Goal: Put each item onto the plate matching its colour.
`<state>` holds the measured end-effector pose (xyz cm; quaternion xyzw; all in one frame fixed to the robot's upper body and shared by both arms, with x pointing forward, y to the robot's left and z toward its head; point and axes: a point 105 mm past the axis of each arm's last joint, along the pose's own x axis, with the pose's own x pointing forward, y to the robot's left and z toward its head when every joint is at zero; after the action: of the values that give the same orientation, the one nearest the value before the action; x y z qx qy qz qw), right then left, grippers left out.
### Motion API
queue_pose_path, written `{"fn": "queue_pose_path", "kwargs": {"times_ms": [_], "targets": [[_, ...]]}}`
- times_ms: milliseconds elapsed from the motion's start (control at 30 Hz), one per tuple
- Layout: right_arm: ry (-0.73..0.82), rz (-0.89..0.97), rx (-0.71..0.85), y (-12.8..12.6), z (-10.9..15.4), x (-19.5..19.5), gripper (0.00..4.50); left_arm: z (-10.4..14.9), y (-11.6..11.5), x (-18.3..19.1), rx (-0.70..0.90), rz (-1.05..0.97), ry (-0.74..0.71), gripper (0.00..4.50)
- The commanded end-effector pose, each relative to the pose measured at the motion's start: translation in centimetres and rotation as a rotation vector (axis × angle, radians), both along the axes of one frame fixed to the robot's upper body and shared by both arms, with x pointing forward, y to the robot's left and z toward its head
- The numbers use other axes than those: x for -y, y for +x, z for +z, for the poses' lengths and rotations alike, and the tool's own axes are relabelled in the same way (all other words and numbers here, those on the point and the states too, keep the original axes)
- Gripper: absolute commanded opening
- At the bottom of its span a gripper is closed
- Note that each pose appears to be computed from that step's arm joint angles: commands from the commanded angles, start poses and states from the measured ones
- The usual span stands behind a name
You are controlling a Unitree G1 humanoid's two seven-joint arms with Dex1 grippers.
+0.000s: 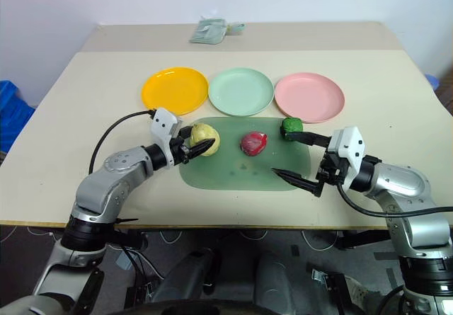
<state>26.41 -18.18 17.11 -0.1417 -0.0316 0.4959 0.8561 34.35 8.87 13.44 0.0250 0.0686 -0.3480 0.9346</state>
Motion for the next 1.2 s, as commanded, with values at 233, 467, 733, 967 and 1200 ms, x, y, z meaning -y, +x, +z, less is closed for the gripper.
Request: {"fn": "queue_pose_path", "kwargs": {"times_ms": [233,467,733,967,1200], "targets": [[0.034,-0.008,0.098,1.0,2.2,-1.0,4.5,7.3,9.2,-5.7,0.209,0.469,-0.096,2.72],[0.104,-0.031,0.156,2.9,3.4,-2.4,4.5,7.9,13.6,-7.7,0.217,0.658,-0.098,2.72],[0.202,-0.07,0.197,5.0,4.6,-4.4,4.5,5.5,14.1,-8.0,0.177,0.683,-0.05,2.72],[0.231,-0.089,0.204,5.6,5.0,-5.2,4.5,4.3,14.0,-8.0,0.147,0.683,-0.042,2.72],[0.23,-0.087,0.199,5.6,4.9,-5.4,4.5,4.8,13.9,-7.4,0.159,0.641,-0.109,4.47]]}}
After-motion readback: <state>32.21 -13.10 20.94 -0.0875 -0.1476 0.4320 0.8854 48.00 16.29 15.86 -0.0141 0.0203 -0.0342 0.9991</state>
